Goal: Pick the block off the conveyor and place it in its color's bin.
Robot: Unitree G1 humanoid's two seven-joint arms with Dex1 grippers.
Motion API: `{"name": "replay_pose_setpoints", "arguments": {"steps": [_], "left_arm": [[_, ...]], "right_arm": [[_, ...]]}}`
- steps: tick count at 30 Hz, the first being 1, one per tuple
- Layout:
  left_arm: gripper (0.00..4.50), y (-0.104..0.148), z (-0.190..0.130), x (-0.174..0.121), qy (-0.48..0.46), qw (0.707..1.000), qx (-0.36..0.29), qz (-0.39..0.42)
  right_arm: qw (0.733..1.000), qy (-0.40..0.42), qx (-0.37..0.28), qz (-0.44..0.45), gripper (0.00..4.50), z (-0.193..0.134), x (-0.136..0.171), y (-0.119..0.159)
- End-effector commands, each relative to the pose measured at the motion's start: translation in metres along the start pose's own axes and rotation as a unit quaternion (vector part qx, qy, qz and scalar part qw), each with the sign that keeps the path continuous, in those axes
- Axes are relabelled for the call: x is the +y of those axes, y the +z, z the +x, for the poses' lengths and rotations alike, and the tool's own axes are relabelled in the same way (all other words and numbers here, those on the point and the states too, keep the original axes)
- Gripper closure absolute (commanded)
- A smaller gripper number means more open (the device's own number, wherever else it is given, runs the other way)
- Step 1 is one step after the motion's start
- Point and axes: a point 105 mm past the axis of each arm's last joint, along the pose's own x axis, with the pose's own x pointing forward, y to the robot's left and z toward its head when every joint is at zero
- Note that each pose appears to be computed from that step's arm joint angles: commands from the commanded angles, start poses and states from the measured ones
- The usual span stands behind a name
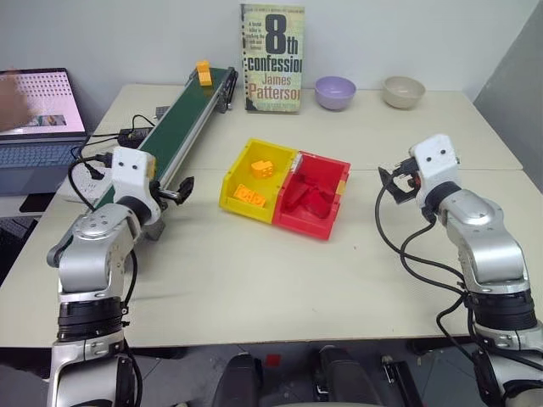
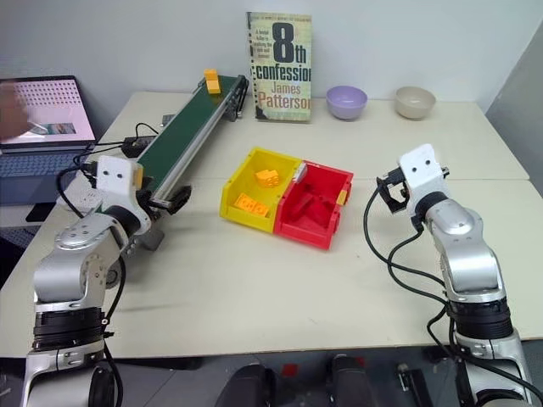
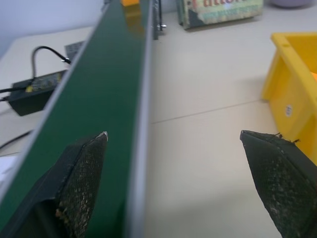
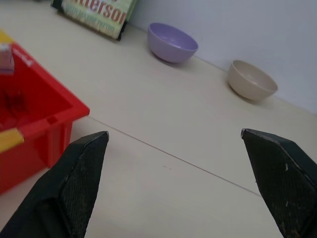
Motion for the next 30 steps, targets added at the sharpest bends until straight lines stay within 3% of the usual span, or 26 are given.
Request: {"name": "replay_pose_setpoints", "arguments": {"steps": [1, 5, 8, 11, 19, 30], "left_arm": [[0.03, 0.026, -0.009, 0.019, 0.026, 0.998, -0.052, -0.014], [0.03, 0.029, -0.016, 0.031, 0.042, 0.997, -0.06, -0.028], [0.03, 0.028, -0.02, 0.038, 0.048, 0.996, -0.06, -0.034], [0.03, 0.027, -0.018, 0.044, 0.051, 0.995, -0.067, -0.052], [0.03, 0.02, -0.01, 0.036, 0.039, 0.996, -0.055, -0.055], [0.03, 0.018, -0.005, 0.035, 0.048, 0.996, -0.053, -0.047]], "right_arm": [[0.996, 0.014, -0.068, 0.056, 0.0, -0.007, 0.0, 0.034], [0.993, 0.046, -0.083, 0.077, 0.0, -0.011, 0.008, 0.042], [0.984, 0.122, -0.095, 0.085, 0.0, -0.02, 0.025, 0.052], [0.964, 0.23, -0.107, 0.083, 0.0, -0.033, 0.046, 0.065], [0.913, 0.387, -0.101, 0.081, 0.0, -0.057, 0.083, 0.078], [0.895, 0.431, -0.105, 0.05, 0.0, -0.06, 0.099, 0.079]]}}
